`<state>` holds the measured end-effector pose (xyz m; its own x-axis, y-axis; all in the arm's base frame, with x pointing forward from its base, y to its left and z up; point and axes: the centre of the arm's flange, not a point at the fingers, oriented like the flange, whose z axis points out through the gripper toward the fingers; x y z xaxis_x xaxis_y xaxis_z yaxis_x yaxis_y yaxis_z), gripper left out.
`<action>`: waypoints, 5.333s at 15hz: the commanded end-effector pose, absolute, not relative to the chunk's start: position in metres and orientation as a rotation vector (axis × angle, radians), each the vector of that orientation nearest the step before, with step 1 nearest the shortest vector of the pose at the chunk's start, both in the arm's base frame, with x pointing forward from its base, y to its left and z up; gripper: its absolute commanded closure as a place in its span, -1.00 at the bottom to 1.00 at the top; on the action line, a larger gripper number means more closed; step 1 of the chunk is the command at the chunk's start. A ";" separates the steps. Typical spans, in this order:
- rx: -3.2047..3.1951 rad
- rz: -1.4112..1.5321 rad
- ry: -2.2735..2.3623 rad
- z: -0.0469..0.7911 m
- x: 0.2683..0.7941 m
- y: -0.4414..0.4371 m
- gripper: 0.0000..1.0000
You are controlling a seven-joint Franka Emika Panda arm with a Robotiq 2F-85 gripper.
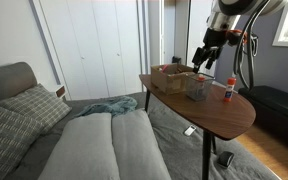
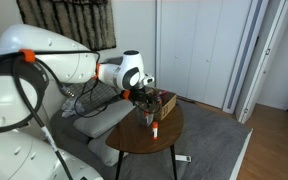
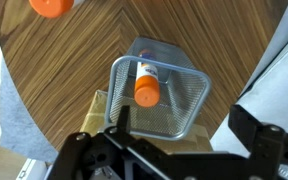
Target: Move the orange bottle to the left side of the table
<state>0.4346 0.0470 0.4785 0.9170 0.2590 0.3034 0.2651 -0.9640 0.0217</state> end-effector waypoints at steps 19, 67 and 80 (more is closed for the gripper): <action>-3.146 -0.443 -0.222 0.450 0.454 0.034 0.42; -2.996 -0.588 -0.826 0.493 0.328 0.068 -0.66; -3.091 -0.317 -0.467 0.607 0.313 0.037 -1.00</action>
<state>0.3088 0.0361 0.5945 0.9034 0.3342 0.2685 0.3296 -0.9420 0.0634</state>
